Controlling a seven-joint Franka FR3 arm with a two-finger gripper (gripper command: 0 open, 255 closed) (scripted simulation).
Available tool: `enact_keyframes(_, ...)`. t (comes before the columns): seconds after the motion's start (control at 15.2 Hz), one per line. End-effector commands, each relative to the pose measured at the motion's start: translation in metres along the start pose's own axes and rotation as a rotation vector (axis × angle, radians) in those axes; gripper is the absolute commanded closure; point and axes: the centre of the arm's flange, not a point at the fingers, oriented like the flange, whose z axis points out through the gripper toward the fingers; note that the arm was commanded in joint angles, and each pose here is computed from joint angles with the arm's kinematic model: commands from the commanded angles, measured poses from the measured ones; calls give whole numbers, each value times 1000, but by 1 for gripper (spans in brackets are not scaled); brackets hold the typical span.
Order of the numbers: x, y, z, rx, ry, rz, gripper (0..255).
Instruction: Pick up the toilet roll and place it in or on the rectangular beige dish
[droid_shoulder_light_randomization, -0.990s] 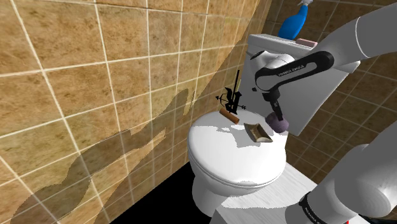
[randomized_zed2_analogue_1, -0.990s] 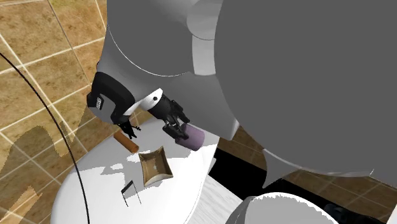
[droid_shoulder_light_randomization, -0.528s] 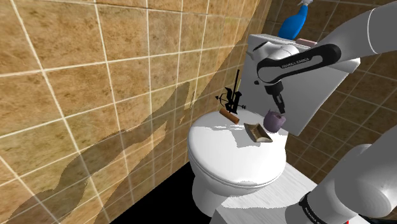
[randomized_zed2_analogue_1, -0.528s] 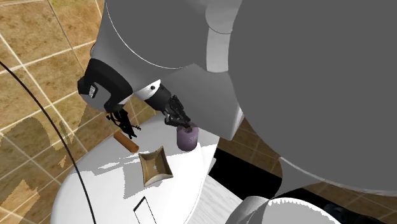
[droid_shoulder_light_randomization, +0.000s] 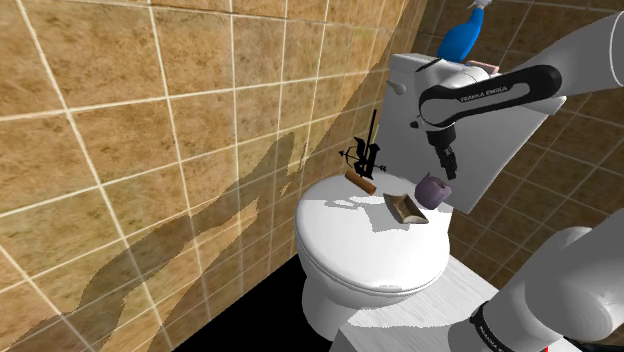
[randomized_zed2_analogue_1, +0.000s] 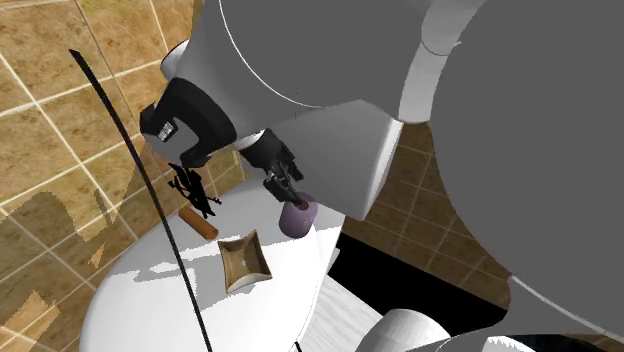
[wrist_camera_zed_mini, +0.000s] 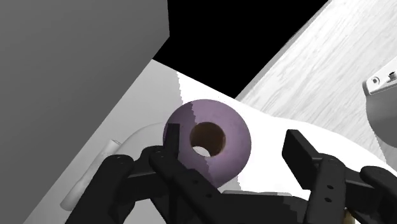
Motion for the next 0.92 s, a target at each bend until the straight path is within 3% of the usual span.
enact_keyframes(0.0, -24, 2, 23, -20, 164, -4, 0)
enact_keyframes(0.2, -56, 6, 73, -42, 428, -10, 0)
enact_keyframes(0.26, -62, 7, 87, -47, 492, -12, 0)
enact_keyframes(0.86, -43, 9, 122, -47, 492, -12, 0)
